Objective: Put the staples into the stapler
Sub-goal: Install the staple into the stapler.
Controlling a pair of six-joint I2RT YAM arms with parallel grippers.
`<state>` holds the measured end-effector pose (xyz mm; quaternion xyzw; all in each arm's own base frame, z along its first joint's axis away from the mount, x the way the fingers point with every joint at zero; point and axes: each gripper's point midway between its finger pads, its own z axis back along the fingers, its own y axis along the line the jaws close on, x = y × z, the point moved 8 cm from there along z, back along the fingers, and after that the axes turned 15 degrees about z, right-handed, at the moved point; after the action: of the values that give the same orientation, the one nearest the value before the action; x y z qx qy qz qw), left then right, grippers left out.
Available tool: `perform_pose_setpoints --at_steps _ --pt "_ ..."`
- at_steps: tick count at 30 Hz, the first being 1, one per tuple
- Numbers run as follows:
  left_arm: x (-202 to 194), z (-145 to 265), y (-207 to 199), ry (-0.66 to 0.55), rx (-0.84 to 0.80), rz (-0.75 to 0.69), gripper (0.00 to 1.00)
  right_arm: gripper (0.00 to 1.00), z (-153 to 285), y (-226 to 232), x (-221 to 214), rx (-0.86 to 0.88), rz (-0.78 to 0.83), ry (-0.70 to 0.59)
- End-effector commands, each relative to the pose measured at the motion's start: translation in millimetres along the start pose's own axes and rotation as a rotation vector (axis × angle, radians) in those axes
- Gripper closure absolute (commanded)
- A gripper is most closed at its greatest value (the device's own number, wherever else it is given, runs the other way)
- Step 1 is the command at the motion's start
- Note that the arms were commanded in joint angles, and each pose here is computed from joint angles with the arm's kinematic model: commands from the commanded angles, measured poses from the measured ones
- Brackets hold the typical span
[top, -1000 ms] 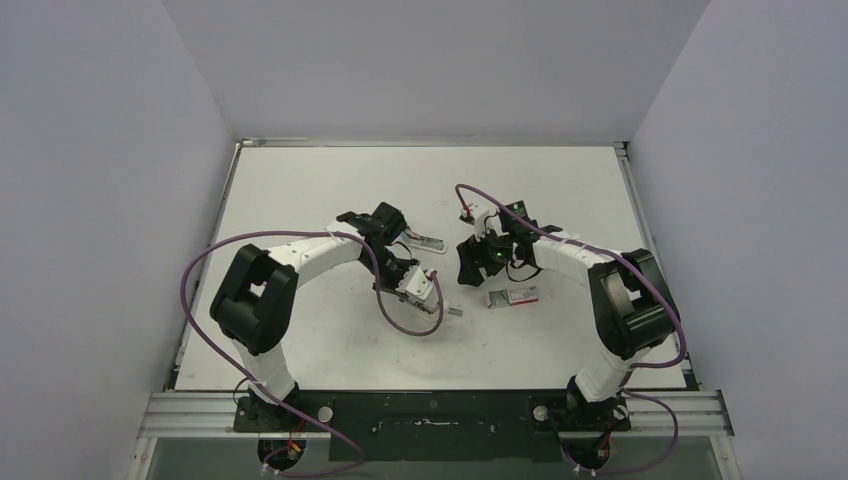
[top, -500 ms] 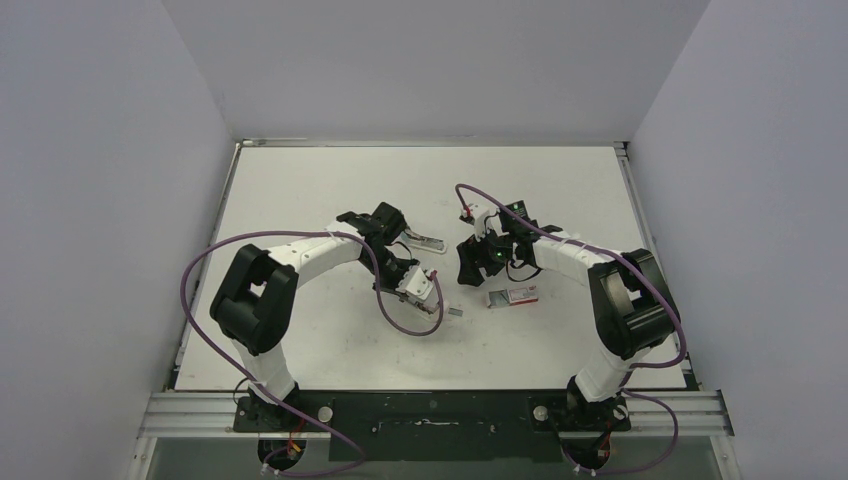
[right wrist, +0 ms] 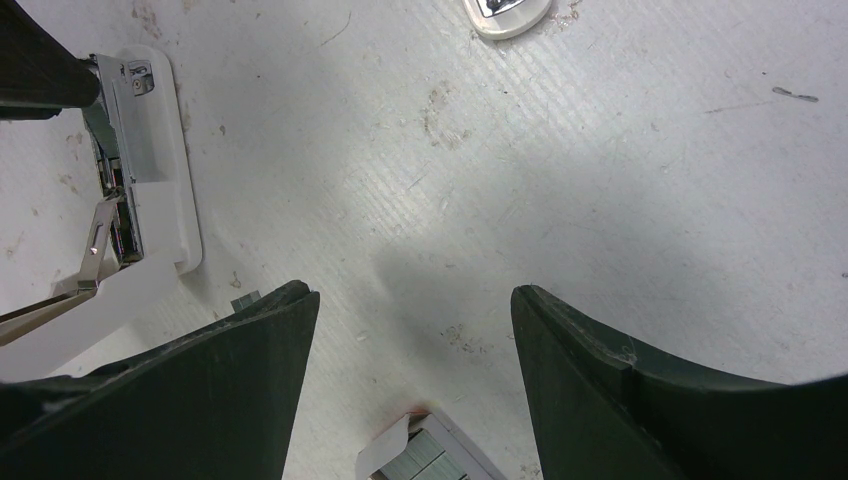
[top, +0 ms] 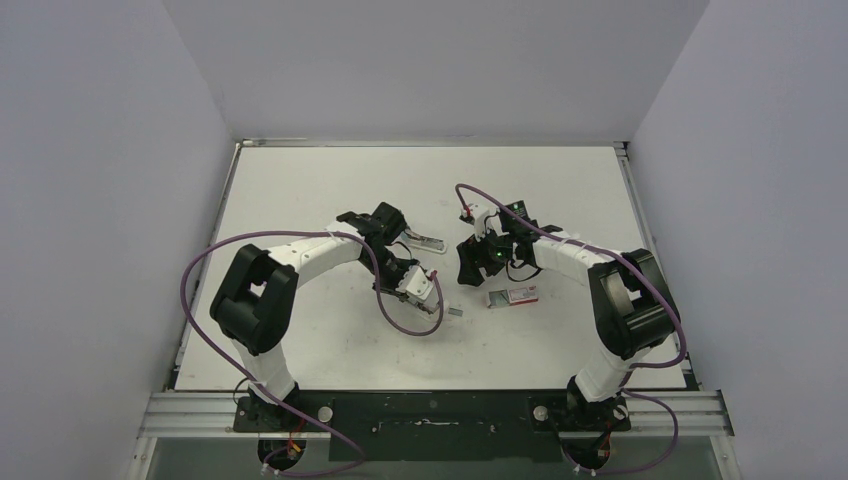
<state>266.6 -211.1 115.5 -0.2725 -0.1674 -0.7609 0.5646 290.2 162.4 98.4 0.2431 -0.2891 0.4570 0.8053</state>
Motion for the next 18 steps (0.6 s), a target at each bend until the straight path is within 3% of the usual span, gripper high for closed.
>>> perform_pose_setpoints --at_steps 1,9,18 --pt "5.1 0.9 3.4 -0.011 -0.001 -0.009 0.75 0.28 1.0 -8.3 12.8 -0.007 0.026 -0.039" --pt "7.9 4.6 4.1 -0.026 0.013 -0.001 0.73 0.28 1.1 -8.2 12.8 -0.007 0.025 -0.038" --pt "16.0 21.5 3.6 -0.172 0.054 0.077 0.6 0.28 0.9 -8.6 13.2 -0.009 0.025 -0.039"
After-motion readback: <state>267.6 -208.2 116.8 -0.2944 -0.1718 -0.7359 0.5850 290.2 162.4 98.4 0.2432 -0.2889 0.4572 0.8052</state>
